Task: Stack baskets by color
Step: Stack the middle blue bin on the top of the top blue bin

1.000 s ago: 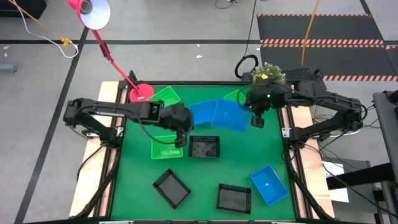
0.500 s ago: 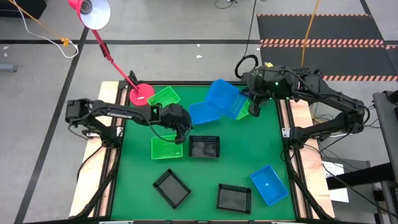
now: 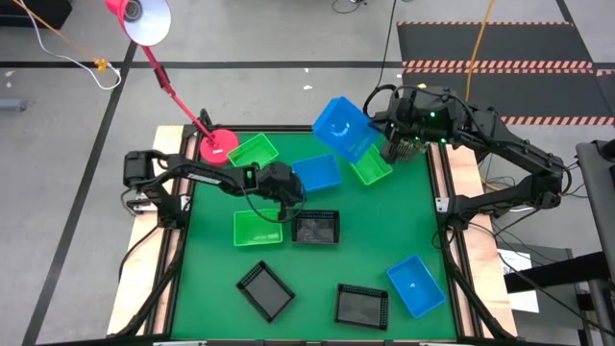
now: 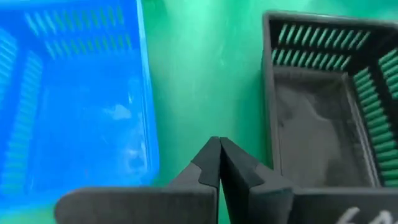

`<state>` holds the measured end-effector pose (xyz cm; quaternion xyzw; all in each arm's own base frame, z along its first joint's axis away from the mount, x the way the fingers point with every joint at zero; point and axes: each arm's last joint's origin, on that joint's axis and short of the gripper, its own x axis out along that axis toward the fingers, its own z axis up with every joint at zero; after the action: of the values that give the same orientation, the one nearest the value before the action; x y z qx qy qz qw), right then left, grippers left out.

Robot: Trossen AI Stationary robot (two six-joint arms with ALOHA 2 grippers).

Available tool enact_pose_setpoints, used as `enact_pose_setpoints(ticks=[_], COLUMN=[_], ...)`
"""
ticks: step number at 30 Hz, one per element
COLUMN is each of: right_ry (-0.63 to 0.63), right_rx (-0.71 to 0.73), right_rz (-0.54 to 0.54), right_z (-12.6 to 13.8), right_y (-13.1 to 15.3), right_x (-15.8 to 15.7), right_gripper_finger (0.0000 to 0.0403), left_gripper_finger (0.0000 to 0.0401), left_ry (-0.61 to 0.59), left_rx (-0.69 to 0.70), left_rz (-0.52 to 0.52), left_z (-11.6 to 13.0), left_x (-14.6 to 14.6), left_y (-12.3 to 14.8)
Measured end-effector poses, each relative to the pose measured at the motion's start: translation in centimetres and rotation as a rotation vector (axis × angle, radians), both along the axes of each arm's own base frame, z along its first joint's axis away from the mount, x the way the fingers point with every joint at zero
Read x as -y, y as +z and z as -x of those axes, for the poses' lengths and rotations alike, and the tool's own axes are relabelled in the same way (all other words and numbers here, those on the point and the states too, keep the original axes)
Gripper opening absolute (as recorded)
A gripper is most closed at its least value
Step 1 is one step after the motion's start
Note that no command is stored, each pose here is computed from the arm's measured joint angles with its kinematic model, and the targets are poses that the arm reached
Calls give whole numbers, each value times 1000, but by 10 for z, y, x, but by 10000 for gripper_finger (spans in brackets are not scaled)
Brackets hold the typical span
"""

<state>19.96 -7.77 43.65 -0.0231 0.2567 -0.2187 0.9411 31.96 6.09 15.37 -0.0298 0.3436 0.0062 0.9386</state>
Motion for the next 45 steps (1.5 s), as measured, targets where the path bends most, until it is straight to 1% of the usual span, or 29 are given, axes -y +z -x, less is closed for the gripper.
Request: enact_pose_setpoints(ticks=[2, 4, 7, 13, 16, 20, 23, 26, 30, 34, 38, 42, 45], right_ry=[-6, -8, -12, -25, -9, 6, 36, 39, 103, 174, 178, 202, 222], right_rx=[2, 6, 14, 40, 51, 56, 76, 129, 203, 254, 289, 256, 178], right_rz=[3, 4, 11, 23, 15, 8, -11, -44, -85, -134, -115, -84, -84], right_z=[0, 1, 1, 1, 1, 0, -1, -7, -17, -32, -45, -55, -62], right_y=[0, 1, 2, 4, 5, 5, 5, 7, 9, 7, 4, 3, 1], right_x=[2, 2, 4, 7, 8, 8, 7, 9, 10, 19, 31, 45, 57], right_gripper_finger=[11, 11, 11, 11, 11, 11, 11, 11, 11, 11, 11, 11, 11], left_gripper_finger=[4, 10, 15, 3, 10, 14, 4, 6, 15, 6, 7, 8, 3], left_ry=[26, 53, 84, 119, 134, 153, 187, 213, 197, 221, 247, 276, 274], left_rx=[17, -16, -27, -24, -31, -88, -138, -149, -90, 4, 72, 76, 78], left_rz=[3, 2, -32, -32, -29, -34, -11, 19, 31, 40, 60, 69, 85], left_z=[-4, -1, 0, 2, 4, 9, 14, 17, 21, 32, 48, 70, 85], left_x=[-2, -3, -6, -14, -18, -24, -27, -29, -24, -18, -9, 3, 13], left_y=[-1, -4, -4, -2, -3, -7, -10, -7, 13, 46, 77, 98, 110])
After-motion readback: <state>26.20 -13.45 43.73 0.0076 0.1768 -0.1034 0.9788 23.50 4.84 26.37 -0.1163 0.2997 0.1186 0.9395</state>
